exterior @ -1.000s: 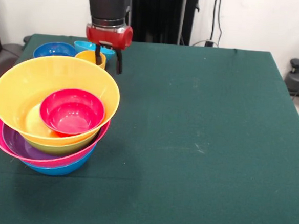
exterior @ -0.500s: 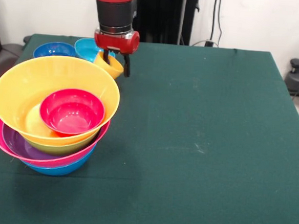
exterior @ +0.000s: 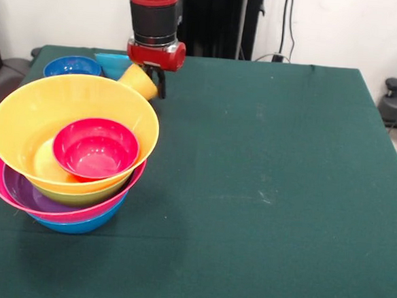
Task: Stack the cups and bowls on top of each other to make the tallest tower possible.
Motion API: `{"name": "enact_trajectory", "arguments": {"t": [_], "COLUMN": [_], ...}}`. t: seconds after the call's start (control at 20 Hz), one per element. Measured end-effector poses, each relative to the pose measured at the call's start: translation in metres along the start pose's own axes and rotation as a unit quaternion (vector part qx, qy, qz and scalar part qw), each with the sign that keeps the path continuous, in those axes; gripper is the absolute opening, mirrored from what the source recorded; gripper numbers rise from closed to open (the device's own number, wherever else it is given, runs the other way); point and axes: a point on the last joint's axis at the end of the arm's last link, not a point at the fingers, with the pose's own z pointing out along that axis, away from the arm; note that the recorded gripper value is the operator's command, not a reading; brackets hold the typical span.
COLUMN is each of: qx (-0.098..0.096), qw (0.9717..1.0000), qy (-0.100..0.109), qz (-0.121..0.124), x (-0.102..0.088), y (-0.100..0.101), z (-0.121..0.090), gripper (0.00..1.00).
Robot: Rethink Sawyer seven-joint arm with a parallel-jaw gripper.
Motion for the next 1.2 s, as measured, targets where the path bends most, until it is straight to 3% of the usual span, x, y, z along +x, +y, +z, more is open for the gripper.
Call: {"name": "enact_trajectory", "arguments": {"t": [0.75,0.85,1.0,1.05,1.2], "qx": [0.037,0.040,0.044,0.048,0.053], "qw": [0.9989,0.9987,0.9983,0.9977,0.9969], "qy": [0.003,-0.002,-0.021,-0.036,-0.050], "qz": [-0.028,-0.029,-0.031,-0.031,-0.031], "x": [0.013,0.010,-0.004,-0.015,-0.025], "y": [0.005,0.007,0.013,0.018,0.024], "z": [-0.005,-0.009,-0.022,-0.033,-0.045], "gripper": [0.00,0.00,0.00,0.00,0.00]}}
